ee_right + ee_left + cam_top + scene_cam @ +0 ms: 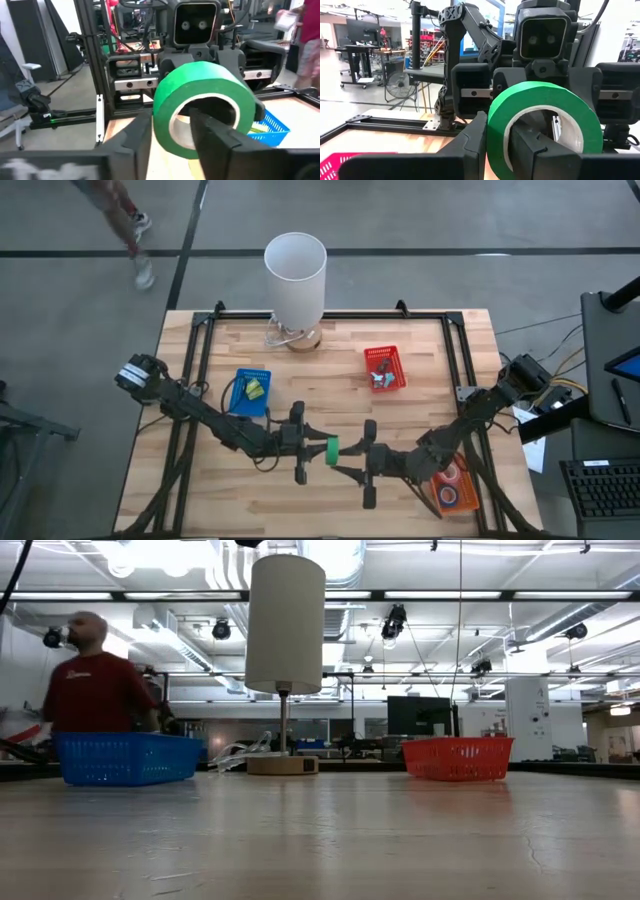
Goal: Pick and place Stapler, Stapler remover, tape
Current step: Put the green tape into the orange basket
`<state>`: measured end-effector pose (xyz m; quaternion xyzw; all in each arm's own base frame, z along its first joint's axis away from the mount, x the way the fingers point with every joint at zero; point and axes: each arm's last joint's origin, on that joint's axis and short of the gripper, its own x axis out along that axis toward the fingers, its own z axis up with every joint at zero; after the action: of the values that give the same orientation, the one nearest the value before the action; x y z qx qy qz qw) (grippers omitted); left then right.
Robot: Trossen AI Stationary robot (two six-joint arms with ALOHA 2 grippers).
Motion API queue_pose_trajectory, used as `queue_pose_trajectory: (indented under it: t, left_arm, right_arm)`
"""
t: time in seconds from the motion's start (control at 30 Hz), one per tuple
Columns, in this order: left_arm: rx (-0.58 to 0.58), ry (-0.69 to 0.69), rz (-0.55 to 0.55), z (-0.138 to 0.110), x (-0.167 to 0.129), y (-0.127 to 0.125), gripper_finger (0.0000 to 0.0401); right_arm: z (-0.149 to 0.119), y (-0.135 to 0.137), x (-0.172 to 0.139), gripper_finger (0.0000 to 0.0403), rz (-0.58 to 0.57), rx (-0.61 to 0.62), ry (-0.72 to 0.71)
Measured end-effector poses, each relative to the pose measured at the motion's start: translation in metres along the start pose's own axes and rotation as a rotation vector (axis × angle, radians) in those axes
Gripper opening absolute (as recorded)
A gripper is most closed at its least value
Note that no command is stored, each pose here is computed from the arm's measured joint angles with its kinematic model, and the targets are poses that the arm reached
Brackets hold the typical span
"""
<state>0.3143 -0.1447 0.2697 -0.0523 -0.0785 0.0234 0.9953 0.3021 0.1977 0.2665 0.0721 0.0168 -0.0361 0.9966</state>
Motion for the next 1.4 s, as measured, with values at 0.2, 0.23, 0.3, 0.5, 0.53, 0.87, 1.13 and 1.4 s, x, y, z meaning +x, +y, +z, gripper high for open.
queue_pose_trajectory:
  t: [0.2,0.23,0.3,0.5,0.53,0.87,1.13,1.4]
  left_arm:
    - [-0.002,0.002,0.003,0.000,0.000,0.000,0.0067]
    - [-0.001,0.002,0.003,0.000,0.000,0.000,0.0071]
    - [0.006,0.007,0.003,-0.001,0.000,0.000,0.0083]
    - [0.036,0.060,0.025,-0.005,-0.001,0.001,0.0129]
    - [0.032,0.059,0.030,-0.005,-0.001,0.002,0.0137]
    - [0.029,0.056,0.024,-0.004,0.000,0.001,0.0165]
    - [0.026,0.053,0.025,-0.003,0.000,0.001,0.0165]
    - [0.024,0.052,0.028,-0.003,0.000,0.001,0.0165]
  right_arm:
    - [0.000,0.000,0.000,0.0046,0.004,-0.028,0.001]
    - [0.000,0.000,0.000,0.0035,0.005,-0.034,0.000]
    - [0.000,0.000,0.000,0.0029,0.004,-0.047,0.002]
    - [0.003,-0.004,-0.005,0.0038,-0.019,-0.062,0.041]
    - [0.006,-0.005,-0.008,0.0041,-0.027,-0.052,0.051]
    - [0.028,-0.024,-0.035,0.0036,-0.119,-0.055,0.152]
    - [0.036,-0.040,-0.067,0.0037,-0.099,0.098,0.339]
    - [0.016,-0.023,-0.098,0.0038,0.059,0.415,0.715]
